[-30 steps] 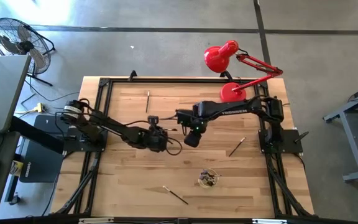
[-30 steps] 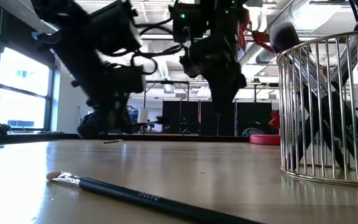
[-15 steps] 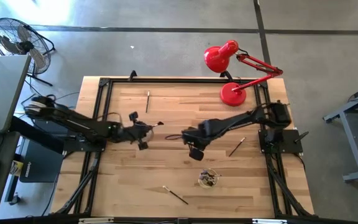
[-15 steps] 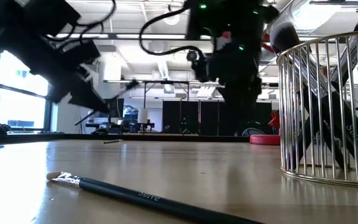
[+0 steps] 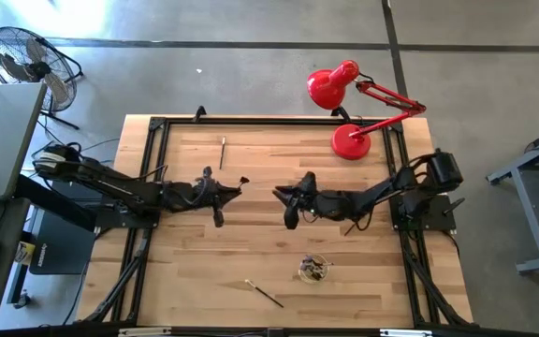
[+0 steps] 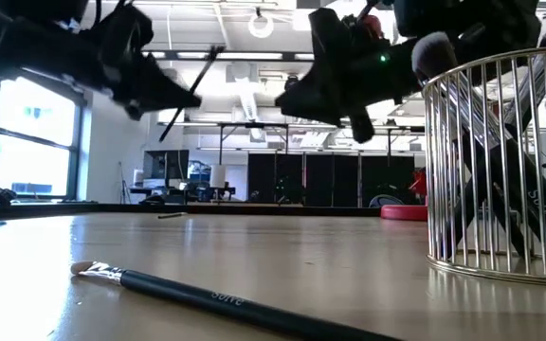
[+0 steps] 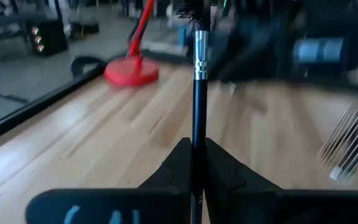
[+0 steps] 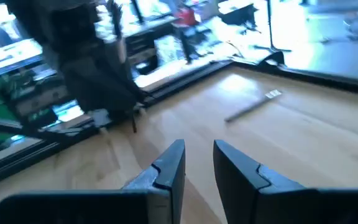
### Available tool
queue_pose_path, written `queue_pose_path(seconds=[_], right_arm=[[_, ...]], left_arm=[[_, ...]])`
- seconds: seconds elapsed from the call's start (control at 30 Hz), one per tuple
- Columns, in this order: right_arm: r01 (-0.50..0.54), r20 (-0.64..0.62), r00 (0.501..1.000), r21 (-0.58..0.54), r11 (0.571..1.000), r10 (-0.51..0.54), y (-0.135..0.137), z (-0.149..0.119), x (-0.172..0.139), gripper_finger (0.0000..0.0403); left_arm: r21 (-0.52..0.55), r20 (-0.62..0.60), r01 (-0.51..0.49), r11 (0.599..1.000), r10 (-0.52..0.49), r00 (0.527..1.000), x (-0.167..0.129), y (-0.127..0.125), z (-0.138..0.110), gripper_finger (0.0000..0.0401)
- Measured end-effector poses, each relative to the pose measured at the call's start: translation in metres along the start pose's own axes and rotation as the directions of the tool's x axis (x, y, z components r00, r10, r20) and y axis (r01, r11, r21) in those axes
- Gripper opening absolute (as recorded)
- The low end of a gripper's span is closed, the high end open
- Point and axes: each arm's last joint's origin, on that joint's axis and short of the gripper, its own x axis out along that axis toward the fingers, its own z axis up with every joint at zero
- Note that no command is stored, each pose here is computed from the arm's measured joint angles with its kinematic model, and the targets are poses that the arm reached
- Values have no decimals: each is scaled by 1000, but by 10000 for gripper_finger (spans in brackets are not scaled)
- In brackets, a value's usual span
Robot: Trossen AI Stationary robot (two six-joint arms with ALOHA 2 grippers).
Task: Pick & Place Makeup Brushes
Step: Put the eye groomer brush into the gold makeup holder
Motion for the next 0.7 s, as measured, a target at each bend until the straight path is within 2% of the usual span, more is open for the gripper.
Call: queue_pose_path(seconds=[0.17,0.33,0.43,0.53,0.63,0.7], right_arm=[[-92,9,996,-87,992,93,21,2,16,80],[-74,18,997,-167,983,78,34,11,24,83],[-35,-11,999,-205,978,34,32,9,22,83],[79,-27,996,-203,976,-87,23,4,15,82],[172,-66,980,-175,969,-186,6,-6,4,73],[193,-97,973,-146,970,-208,-6,-16,-5,62]], left_arm=[[-96,61,48,994,-42,997,6,-4,1,14],[-106,61,98,990,-92,994,11,-7,-3,11],[-113,76,148,983,-140,987,12,-9,-2,12],[-108,116,241,964,-228,967,13,-13,0,13],[-78,201,349,934,-328,923,13,-17,7,13],[-52,244,399,915,-376,894,15,-20,10,13]])
